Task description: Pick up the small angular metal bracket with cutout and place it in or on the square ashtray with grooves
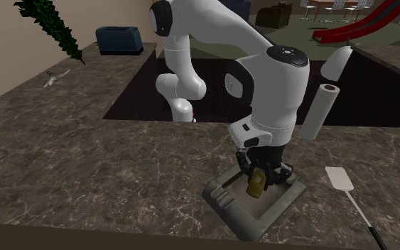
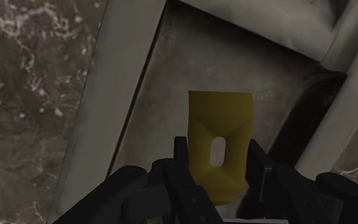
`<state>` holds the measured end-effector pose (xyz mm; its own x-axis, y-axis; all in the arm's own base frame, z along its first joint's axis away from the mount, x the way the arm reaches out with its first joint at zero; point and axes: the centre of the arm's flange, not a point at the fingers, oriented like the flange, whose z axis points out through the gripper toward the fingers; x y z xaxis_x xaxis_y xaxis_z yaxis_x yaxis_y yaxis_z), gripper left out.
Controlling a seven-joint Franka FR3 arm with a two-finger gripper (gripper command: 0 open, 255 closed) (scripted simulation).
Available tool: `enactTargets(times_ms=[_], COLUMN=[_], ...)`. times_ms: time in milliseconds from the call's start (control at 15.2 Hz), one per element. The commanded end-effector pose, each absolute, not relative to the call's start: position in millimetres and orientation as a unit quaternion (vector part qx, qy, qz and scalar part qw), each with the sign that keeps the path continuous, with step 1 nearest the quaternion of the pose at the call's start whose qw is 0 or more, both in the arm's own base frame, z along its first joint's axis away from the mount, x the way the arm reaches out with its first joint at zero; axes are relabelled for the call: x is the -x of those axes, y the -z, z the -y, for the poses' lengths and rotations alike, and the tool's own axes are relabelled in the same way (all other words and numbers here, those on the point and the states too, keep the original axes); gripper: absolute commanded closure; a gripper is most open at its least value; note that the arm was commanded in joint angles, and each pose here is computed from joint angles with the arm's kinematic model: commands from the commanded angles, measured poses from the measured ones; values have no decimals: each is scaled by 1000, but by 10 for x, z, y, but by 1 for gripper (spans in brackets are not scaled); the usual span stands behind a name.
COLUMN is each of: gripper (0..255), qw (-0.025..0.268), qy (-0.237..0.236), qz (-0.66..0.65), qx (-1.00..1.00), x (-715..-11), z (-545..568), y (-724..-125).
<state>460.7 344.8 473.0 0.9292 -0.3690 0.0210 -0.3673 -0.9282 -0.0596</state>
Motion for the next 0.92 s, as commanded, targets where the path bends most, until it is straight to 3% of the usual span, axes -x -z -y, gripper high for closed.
enactTargets(times_ms=[0, 66, 396, 660, 858], gripper=[255, 0, 0, 0, 0], qw=[27, 27, 27, 27, 27], qy=[16, 16, 16, 16, 16], qz=[-188, -188, -188, -188, -187], qx=[982, 982, 982, 982, 982], x=[-4607, -4607, -4607, -4586, -4586], z=[-3448, -3448, -3448, -3424, -3424], y=[-4729, -4729, -4729, -5228, -5228])
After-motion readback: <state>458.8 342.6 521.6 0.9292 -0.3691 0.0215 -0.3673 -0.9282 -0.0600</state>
